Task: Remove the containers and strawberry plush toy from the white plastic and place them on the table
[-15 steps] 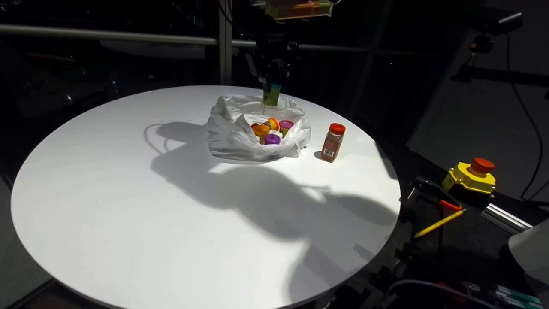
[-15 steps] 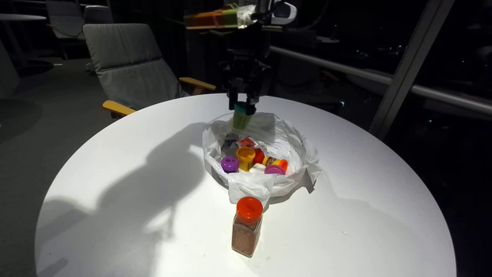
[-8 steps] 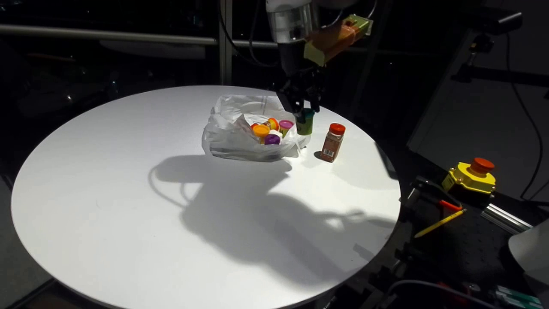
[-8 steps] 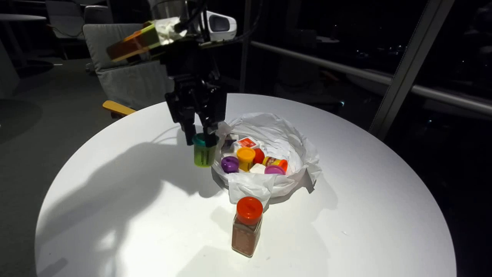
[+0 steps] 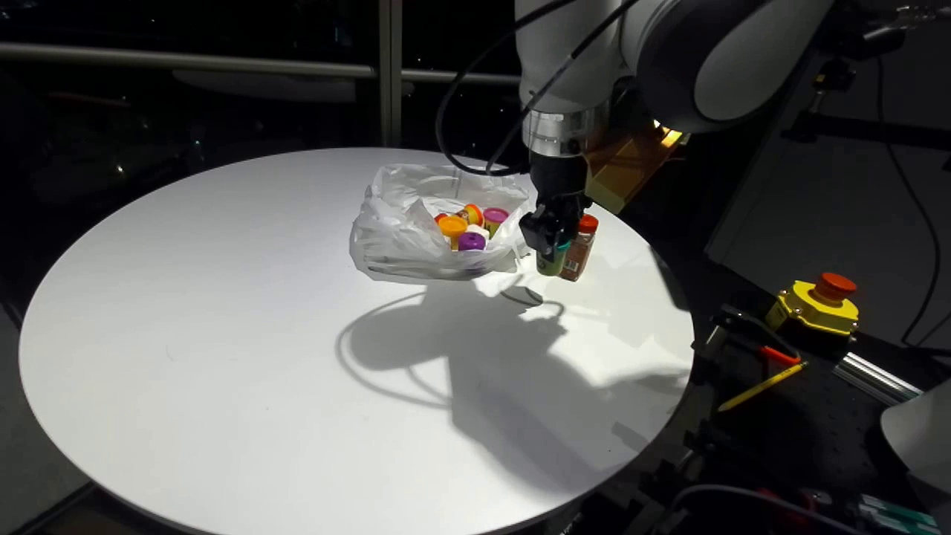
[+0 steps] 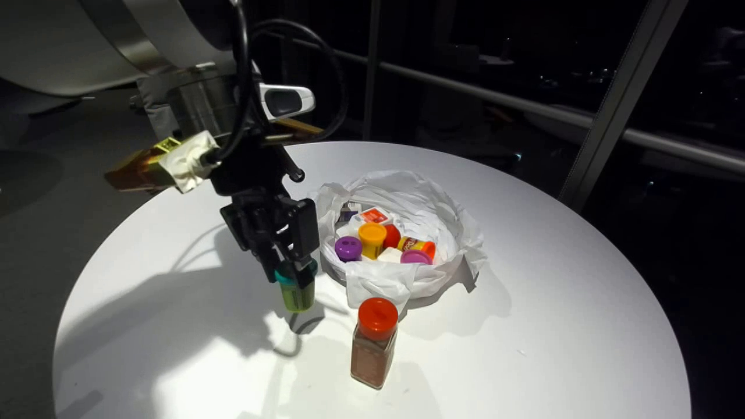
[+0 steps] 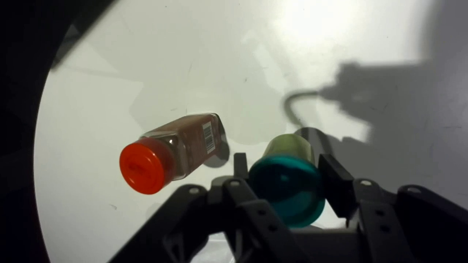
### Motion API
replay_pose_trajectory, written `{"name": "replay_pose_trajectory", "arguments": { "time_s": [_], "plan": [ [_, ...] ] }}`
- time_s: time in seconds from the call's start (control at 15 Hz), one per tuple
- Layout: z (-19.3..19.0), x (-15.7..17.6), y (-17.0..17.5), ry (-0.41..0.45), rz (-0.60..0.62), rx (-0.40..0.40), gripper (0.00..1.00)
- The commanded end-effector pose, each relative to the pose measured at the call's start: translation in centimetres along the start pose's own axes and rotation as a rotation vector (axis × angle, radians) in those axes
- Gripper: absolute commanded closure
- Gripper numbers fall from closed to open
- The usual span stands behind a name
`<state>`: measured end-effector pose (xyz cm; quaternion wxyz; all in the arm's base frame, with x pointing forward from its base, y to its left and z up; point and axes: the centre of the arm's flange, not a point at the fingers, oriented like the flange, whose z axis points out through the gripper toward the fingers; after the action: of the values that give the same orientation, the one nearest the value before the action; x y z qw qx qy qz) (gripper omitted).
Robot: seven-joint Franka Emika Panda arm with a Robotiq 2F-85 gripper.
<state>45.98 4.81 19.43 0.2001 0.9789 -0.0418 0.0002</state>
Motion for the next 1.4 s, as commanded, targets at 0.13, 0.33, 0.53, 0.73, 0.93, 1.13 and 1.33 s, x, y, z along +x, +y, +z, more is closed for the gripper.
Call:
{"name": "replay_pose_trajectory", "arguments": {
  "time_s": [0.13, 0.33, 0.53, 0.73, 0.93, 1.13, 1.33],
  "plan": [
    [3.6, 0.8, 0.0, 0.058, 0.058, 0.045, 0.73],
    [5.1, 0.8, -0.3, 0.027, 0.053, 0.092, 0.50],
    [5.0, 0.6, 0.3, 0.029, 0.080, 0.107, 0.17],
    [1.1, 1.5, 2.7, 0.067, 0.144, 0.134, 0.00],
    [-3.8, 4.1, 5.4, 0.124, 0.235, 0.174, 0.00],
    [-7.0, 7.9, 7.8, 0.170, 0.327, 0.242, 0.00],
    [-8.5, 12.0, 8.8, 0.176, 0.354, 0.327, 0.00]
  ]
}}
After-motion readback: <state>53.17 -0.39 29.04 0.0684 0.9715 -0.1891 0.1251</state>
